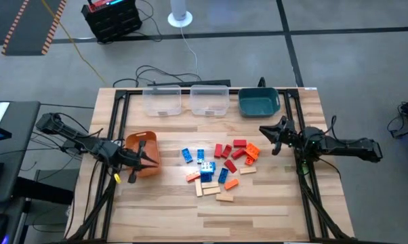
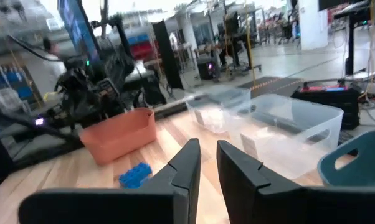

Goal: Sort blocks
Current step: Put the orange game piece into the orange bin

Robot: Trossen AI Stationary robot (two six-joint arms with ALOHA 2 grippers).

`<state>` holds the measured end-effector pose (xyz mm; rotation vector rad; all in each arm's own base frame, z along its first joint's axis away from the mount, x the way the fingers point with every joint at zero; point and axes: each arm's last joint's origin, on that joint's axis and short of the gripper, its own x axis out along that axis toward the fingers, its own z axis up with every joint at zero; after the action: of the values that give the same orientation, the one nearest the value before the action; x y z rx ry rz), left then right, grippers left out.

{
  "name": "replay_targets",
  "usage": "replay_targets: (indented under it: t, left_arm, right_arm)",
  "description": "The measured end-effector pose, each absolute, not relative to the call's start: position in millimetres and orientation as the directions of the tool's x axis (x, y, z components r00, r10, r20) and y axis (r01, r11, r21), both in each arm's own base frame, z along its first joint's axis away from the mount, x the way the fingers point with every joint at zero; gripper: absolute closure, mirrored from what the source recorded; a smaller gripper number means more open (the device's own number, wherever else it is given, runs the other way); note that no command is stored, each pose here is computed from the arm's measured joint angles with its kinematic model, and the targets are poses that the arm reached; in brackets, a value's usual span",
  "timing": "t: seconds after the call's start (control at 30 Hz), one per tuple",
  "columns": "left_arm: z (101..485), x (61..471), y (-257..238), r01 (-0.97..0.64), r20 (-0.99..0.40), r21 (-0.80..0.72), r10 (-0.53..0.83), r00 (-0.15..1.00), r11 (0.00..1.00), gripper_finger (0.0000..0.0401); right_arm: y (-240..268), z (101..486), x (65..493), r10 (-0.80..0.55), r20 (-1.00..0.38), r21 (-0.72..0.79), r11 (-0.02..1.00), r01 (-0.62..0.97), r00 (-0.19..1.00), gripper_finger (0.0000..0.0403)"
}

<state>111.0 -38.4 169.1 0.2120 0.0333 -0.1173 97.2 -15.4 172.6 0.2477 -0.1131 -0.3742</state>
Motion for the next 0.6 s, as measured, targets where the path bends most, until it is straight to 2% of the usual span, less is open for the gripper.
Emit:
replay_targets:
  t: [0.13, 0.3, 0.43, 0.6]
  left_arm:
    - [181.9, 111.1, -32.6, -0.096, 0.061, 0.138, 0.088, 0.994, 0.986, 0.0356]
    - [205.8, 113.1, -28.4, -0.249, 0.041, 0.025, 0.248, 0.968, 0.968, 0.0357]
    - [225.2, 127.4, -25.0, -0.343, -0.074, 0.026, 0.344, 0.936, 0.939, 0.0367]
    - [241.7, 162.2, -19.6, -0.401, -0.217, 0.129, 0.421, 0.881, 0.907, 0.0380]
  right_arm:
    - [-15.5, 177.3, 96.7, -0.376, 0.111, 0.372, 0.874, 0.313, 0.920, 0.0317]
    - [-15.5, 179.6, 96.5, -0.375, 0.133, 0.385, 0.873, 0.300, 0.918, 0.0317]
    - [-13.9, 181.3, 98.8, -0.317, 0.148, 0.369, 0.896, 0.245, 0.937, 0.0317]
    - [-9.9, 173.9, 107.7, -0.268, 0.058, 0.370, 0.901, 0.229, 0.962, 0.0317]
